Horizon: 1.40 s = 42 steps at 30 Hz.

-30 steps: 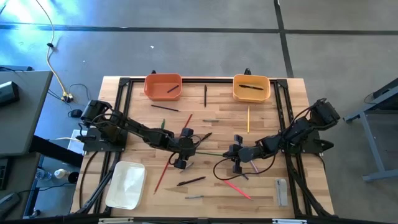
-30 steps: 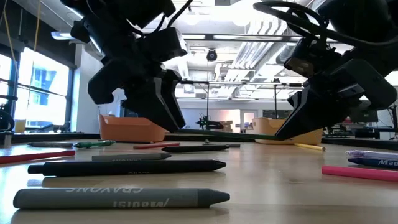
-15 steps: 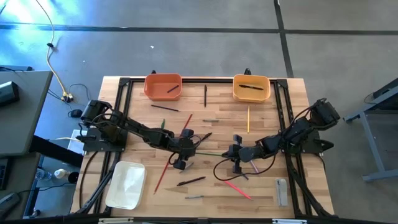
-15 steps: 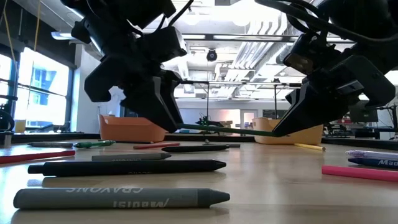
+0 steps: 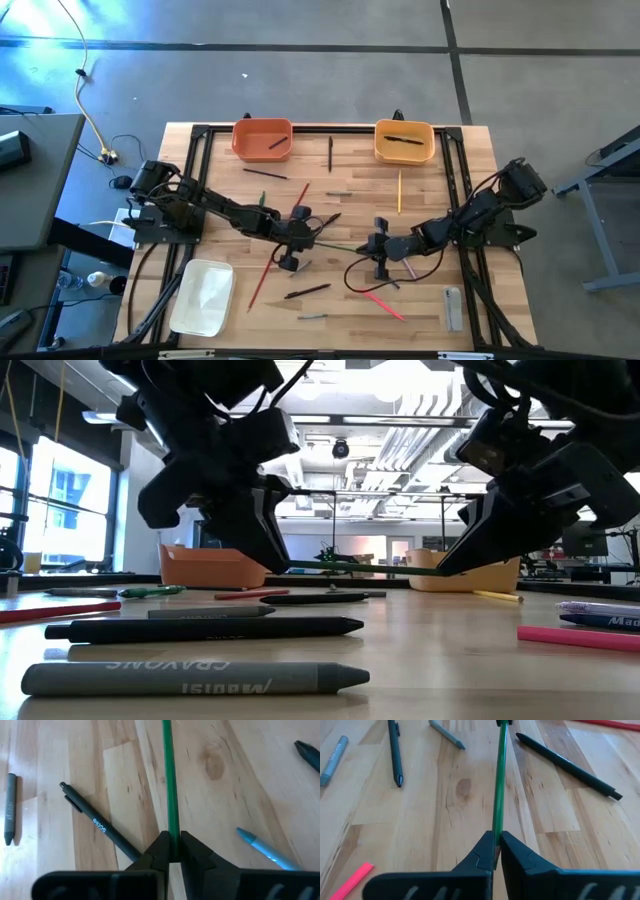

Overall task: Sort crayons/erasers/pens/pencils in bins
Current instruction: Put the green colored pencil into the white bin

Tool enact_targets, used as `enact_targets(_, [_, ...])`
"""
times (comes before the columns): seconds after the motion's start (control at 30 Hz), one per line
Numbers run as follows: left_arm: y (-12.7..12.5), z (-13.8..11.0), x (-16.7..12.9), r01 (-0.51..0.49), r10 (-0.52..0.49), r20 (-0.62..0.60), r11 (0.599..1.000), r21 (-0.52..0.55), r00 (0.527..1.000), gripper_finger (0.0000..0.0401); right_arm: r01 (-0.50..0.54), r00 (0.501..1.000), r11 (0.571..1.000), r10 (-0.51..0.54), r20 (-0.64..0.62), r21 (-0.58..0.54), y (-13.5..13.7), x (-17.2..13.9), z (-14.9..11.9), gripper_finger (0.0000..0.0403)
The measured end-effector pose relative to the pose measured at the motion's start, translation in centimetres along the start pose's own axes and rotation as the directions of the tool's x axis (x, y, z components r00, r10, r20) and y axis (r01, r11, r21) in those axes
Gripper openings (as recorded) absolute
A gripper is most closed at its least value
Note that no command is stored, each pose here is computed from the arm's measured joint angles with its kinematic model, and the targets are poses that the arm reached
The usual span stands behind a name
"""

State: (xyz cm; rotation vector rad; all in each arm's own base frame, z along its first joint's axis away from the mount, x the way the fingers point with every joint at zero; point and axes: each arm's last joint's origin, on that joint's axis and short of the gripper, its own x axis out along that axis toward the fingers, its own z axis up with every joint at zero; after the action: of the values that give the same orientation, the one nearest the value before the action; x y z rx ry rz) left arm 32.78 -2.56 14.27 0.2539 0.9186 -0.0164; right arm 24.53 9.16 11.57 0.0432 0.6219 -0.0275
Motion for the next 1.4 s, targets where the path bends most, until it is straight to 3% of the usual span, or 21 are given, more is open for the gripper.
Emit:
enact_targets(0.13, [0.0, 0.0, 0.0, -0.019, 0.019, -0.006, 1.000, 0.002, 1.000, 0.0009, -0.003, 1.000, 1.000, 0.003, 0.009, 0.002, 0.0, 0.0, 0.1, 0.0023])
enact_targets(0.5, [0.0, -0.4, -0.9, -0.008, 0.005, -0.066, 0.999, -0.041, 0.998, 0.0007, 0.026, 0.993, 1.000, -0.024, 0.119, -0.017, -0.2, -2.0, 2.2, 0.0163])
enact_targets(0.67, [-0.3, -0.1, -2.4, -0.001, -0.003, -0.057, 0.997, -0.072, 0.998, 0.0006, 0.066, 0.991, 0.998, -0.063, 0.121, -0.021, -0.6, -3.5, 2.8, 0.0183])
enact_targets(0.8, [-0.8, -0.2, -4.3, 0.010, -0.022, -0.086, 0.990, -0.138, 0.996, 0.0006, 0.154, 0.984, 0.988, -0.150, 0.095, -0.033, -1.2, -4.3, 2.7, 0.0162])
enact_targets(1.03, [-3.8, -1.2, -8.8, -0.013, -0.048, -0.186, 0.949, -0.316, 0.981, 0.0006, 0.225, 0.972, 0.973, -0.221, 0.080, -0.045, -1.5, -4.6, 2.5, 0.0076])
enact_targets(1.23, [-7.6, -2.5, -12.8, -0.077, -0.023, -0.204, 0.880, -0.469, 0.979, 0.0006, 0.263, 0.963, 0.962, -0.257, 0.077, -0.080, -1.7, -4.6, 2.4, 0.0014])
enact_targets(1.4, [-10.7, -3.9, -15.4, -0.100, -0.014, -0.187, 0.805, -0.585, 0.982, 0.0006, 0.277, 0.960, 0.955, -0.270, 0.078, -0.104, -1.7, -4.6, 2.4, 0.0003])
